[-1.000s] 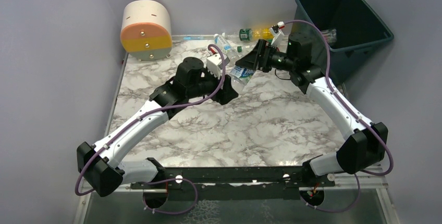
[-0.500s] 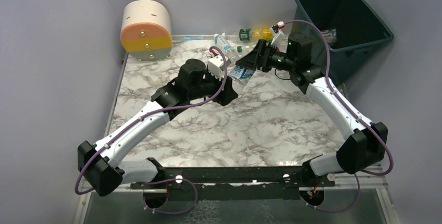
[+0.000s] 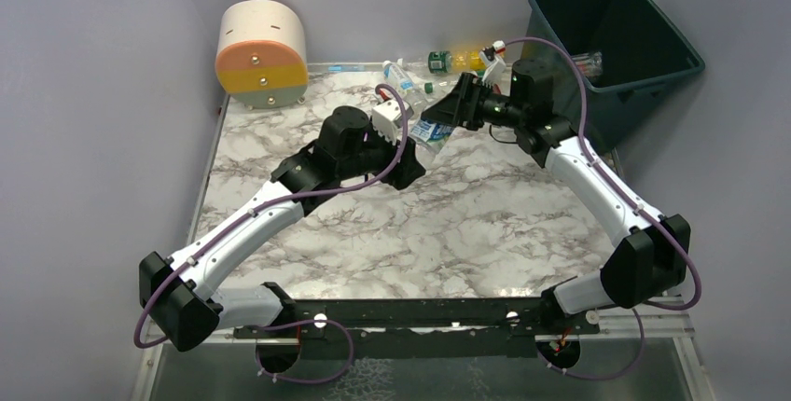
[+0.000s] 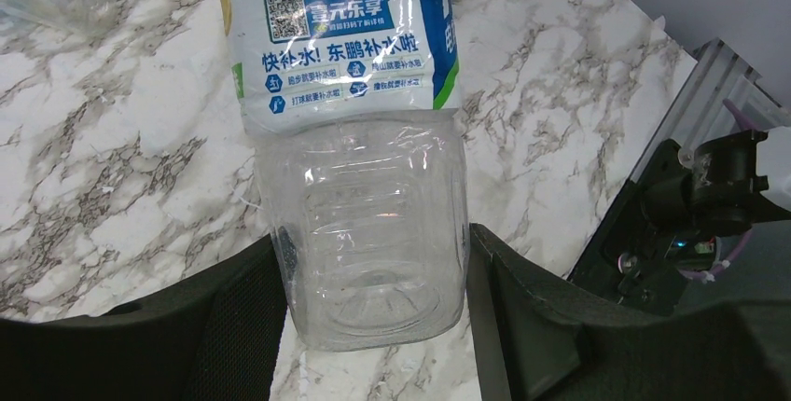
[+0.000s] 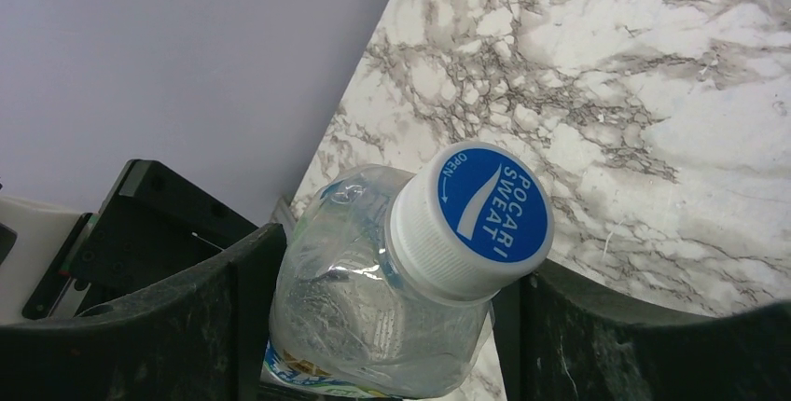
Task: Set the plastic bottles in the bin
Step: Pick up the plastic bottle at the center of the board.
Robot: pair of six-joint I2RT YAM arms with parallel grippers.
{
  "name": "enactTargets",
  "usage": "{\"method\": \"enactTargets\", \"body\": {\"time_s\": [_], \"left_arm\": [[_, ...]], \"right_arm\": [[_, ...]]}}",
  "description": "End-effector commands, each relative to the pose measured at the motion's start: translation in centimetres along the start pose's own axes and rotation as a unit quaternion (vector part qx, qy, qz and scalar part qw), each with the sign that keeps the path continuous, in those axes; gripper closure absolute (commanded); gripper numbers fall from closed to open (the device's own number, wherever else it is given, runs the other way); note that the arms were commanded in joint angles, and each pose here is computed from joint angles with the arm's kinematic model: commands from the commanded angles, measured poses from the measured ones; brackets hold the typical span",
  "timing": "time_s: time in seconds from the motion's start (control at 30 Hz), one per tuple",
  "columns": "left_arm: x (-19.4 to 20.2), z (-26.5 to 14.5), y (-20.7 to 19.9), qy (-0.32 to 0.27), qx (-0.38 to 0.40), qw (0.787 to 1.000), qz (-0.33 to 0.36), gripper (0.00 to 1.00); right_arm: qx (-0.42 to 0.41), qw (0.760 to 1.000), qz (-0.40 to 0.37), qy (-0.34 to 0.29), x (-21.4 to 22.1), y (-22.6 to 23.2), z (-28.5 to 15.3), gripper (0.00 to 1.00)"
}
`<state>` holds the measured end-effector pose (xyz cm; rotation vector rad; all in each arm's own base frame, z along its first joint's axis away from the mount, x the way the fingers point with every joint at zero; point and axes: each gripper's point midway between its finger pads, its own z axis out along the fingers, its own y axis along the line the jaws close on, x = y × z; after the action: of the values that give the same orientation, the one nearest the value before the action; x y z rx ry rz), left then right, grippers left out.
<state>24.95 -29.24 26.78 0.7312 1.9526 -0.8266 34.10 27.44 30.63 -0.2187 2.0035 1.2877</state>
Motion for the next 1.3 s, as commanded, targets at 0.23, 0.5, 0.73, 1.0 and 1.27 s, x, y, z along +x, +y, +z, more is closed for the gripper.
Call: {"method": "enactTargets", "body": {"time_s": [0.23,0.5,0.73,1.0,1.27], "left_arm": [[-0.5,0.8,0.2,-0.014,-0.006,1.0,0.007,0.26],[-0.3,0.8,0.3,-0.01,-0.01,1.0,0.005,0.01],[-1.5,-0.3,-0.2,-0.028,-0.008,1.0,0.009,0.01],[-2.8,-1.8,0.2,-0.047,-0.033,0.998,0.014,0.01],[-4.7,-3.9,-0.1,-0.085,-0.043,0.995,0.02,0.01]], "right_arm": [[-0.011,1.0,0.002,0.006,0.6,0.5,0.3,0.33],[-0.007,1.0,-0.002,0.0,0.3,0.4,0.3,0.34],[0.002,1.0,-0.005,-0.003,0.1,0.0,0.6,0.34],[0.023,0.999,-0.025,-0.015,-1.3,-0.2,0.6,0.34],[0.064,0.995,-0.064,-0.042,-4.9,-0.5,0.4,0.34]]}}
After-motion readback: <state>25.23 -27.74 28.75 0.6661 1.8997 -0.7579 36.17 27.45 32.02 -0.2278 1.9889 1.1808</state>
